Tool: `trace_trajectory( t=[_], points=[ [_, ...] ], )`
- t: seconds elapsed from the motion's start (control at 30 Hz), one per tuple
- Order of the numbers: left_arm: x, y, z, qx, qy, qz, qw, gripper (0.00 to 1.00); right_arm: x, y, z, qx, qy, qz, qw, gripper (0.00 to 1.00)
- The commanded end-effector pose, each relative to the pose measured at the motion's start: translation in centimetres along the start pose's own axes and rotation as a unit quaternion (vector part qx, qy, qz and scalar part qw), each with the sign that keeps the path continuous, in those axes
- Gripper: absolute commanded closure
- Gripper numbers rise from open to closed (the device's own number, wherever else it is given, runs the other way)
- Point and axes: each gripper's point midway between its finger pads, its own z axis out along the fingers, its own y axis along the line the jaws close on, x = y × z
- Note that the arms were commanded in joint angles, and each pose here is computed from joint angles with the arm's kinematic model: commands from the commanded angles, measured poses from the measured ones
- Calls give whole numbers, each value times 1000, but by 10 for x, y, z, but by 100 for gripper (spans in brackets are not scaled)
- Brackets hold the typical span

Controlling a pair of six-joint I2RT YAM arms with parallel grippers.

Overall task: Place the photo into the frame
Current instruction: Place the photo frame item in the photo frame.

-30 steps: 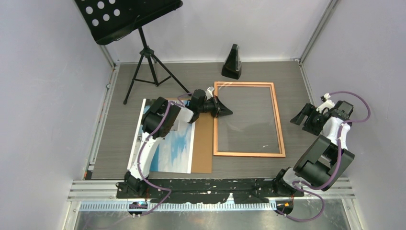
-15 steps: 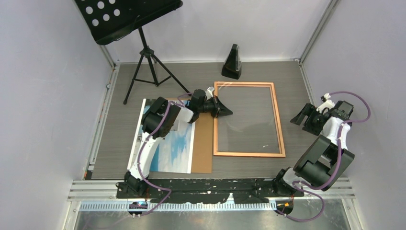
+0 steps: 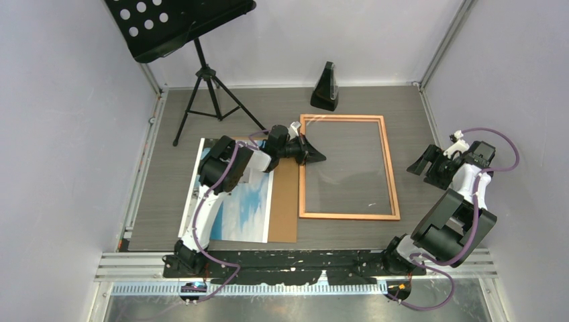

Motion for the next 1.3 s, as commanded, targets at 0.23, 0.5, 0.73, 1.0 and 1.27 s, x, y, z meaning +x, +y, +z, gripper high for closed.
trace_trajectory(
  t=[0.23,0.5,0.73,1.0,1.27],
  points=[
    [1,-9,-8,-1,4,10,1000,100,-4,1,-3,-6,-11,-2,1000,23],
    [1,-7,-8,-4,4,9,1000,100,-4,1,-3,-5,-11,-1,1000,23],
    [-2,-6,-9,-4,2,10,1000,100,-4,1,-3,-5,-11,-1,1000,23],
    [-8,-7,-11,-4,-3,10,1000,100,-5,1,-3,-5,-11,-1,1000,23],
    [-7,-5,-11,-7,-2,8,1000,100,-4,0,-3,-5,-11,-1,1000,23]
  ],
)
